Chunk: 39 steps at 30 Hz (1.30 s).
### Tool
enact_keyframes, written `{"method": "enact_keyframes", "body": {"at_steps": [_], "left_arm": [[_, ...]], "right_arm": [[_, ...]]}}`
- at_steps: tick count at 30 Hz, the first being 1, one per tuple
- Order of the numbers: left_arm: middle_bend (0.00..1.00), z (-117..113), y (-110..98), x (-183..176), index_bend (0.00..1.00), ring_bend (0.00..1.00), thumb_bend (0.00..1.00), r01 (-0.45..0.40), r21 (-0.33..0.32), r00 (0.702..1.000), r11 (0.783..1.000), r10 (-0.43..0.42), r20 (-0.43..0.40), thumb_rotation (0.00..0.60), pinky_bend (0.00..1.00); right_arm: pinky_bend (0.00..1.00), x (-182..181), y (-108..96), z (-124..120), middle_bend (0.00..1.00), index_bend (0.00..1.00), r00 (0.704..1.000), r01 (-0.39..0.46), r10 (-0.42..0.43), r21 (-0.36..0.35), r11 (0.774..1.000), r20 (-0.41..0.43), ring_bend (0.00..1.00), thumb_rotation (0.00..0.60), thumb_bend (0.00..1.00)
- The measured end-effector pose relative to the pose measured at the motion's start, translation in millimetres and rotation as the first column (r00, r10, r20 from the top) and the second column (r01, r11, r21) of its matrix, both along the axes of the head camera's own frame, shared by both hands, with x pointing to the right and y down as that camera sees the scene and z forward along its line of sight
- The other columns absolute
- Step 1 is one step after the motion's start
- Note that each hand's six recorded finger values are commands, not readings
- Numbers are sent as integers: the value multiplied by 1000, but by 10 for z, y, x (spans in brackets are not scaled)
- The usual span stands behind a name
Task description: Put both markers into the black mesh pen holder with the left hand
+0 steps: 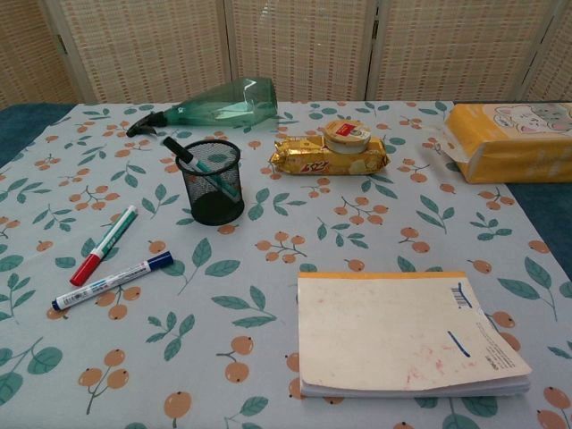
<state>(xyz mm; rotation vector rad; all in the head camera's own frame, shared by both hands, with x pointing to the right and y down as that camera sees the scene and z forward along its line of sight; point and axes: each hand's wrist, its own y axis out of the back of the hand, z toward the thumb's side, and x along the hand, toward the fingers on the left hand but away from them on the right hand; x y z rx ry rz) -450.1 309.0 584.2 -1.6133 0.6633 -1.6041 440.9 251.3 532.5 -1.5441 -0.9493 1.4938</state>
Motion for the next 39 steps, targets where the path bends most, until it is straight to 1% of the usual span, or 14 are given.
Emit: {"method": "enact_keyframes", "body": {"at_steps": [15,16,17,18,19,21,22,24,25,27,29,32,35,39], "left_arm": [[13,24,26,43,0,16,135,-14,-11,1000,1000,14,-7,600,311],[91,33,33,44,0,79,135,-11,-17,1000,1000,11,-7,600,325],[223,41,40,43,0,183,135,-8,-22,1000,1000,8,-8,600,364],[448,48,41,48,0,360,135,-5,-24,1000,1000,5,-6,600,459],[714,51,36,56,0,579,135,-5,-22,1000,1000,5,-4,600,613],[938,46,13,91,0,803,135,-9,-9,1000,1000,9,-7,600,814],[989,36,-12,119,0,898,135,-10,5,1000,1000,11,-16,600,907],[1000,-15,-105,204,12,979,135,-8,59,998,998,12,-54,600,981],[1000,-48,-159,247,57,999,135,-4,88,997,996,11,-78,600,999],[1000,-128,-287,343,154,1000,135,25,142,989,990,-4,-146,600,1000],[1000,-171,-380,424,216,1000,135,56,154,979,986,-24,-204,600,1000],[1000,-181,-510,558,213,1000,135,106,110,960,988,-73,-271,600,1000],[1000,-115,-575,664,270,1000,135,165,11,943,986,-154,-296,600,1000],[1000,-21,-621,771,314,1000,135,288,-101,907,952,-305,-290,600,1000]], "right_arm": [[0,-37,13,31,82,18,1000,10,-10,-12,1000,-6,40,600,188],[0,-38,11,29,82,18,1000,10,-10,-11,1000,-4,40,600,188],[0,-40,8,30,82,18,1000,11,-11,-11,1000,-3,40,600,188],[0,-45,3,36,82,18,1000,13,-13,-12,1000,-2,40,600,188],[0,-49,-2,43,82,18,1000,14,-14,-14,1000,-1,40,600,188],[0,-58,-16,69,82,18,1000,18,-18,-22,1000,0,40,600,188],[0,-60,-23,83,82,18,1000,20,-20,-27,999,0,40,600,188],[0,-67,-42,123,82,18,1000,23,-23,-41,999,0,40,600,188],[0,-71,-53,139,82,18,1000,25,-25,-47,999,0,40,600,188],[0,-79,-83,163,82,18,1000,29,-29,-52,998,2,40,600,188],[0,-77,-97,167,82,18,1000,30,-29,-53,998,4,40,600,188],[0,-67,-125,177,82,18,1000,27,-27,-56,998,9,40,600,188],[0,-51,-152,177,82,18,1000,24,-23,-55,998,14,40,600,188],[0,-39,-221,180,82,18,999,25,-24,-52,998,27,40,600,188]]}}
